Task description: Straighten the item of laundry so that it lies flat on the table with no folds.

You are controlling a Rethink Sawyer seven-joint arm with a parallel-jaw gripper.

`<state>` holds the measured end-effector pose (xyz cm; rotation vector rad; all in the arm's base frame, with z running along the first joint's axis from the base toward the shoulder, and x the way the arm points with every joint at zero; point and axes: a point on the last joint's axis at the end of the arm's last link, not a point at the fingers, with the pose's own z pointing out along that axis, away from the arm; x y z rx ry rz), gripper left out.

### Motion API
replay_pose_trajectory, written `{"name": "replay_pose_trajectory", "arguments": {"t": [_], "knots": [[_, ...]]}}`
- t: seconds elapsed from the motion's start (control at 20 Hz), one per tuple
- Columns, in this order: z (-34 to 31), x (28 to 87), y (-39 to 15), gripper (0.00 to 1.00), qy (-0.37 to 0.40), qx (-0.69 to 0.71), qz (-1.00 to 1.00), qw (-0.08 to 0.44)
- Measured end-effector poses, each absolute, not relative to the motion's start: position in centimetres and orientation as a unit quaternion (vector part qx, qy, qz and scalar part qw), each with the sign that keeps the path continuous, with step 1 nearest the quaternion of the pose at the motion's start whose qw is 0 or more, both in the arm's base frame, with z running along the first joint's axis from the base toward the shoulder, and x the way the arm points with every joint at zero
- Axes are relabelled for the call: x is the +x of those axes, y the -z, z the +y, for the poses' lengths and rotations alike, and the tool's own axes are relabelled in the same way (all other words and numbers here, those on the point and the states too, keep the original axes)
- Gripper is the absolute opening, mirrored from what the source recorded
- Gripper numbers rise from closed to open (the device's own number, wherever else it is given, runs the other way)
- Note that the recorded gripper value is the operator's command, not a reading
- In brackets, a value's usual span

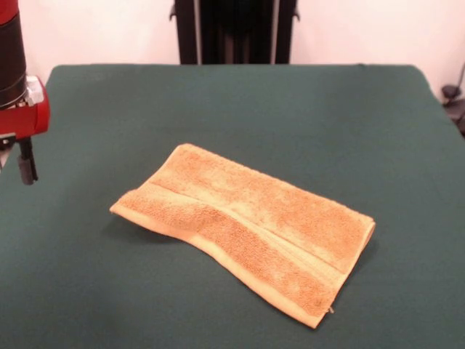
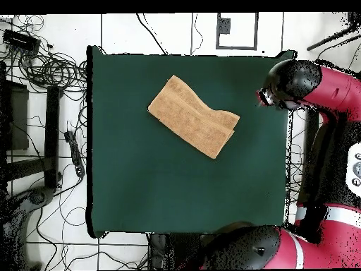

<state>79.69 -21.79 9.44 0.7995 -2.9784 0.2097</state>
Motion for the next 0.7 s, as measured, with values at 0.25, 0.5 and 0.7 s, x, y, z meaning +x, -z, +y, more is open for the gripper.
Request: {"name": "replay_pose_trajectory", "arguments": {"t": [0.25,0.5,0.7], "knots": [[-23.0,80.4,-10.3,1.00,-0.066,0.243,-0.968,0.013],[-25.0,81.5,-11.5,1.00,-0.076,0.227,-0.971,-0.002],[-26.3,82.3,-12.2,1.00,-0.081,0.217,-0.973,-0.014]]}}
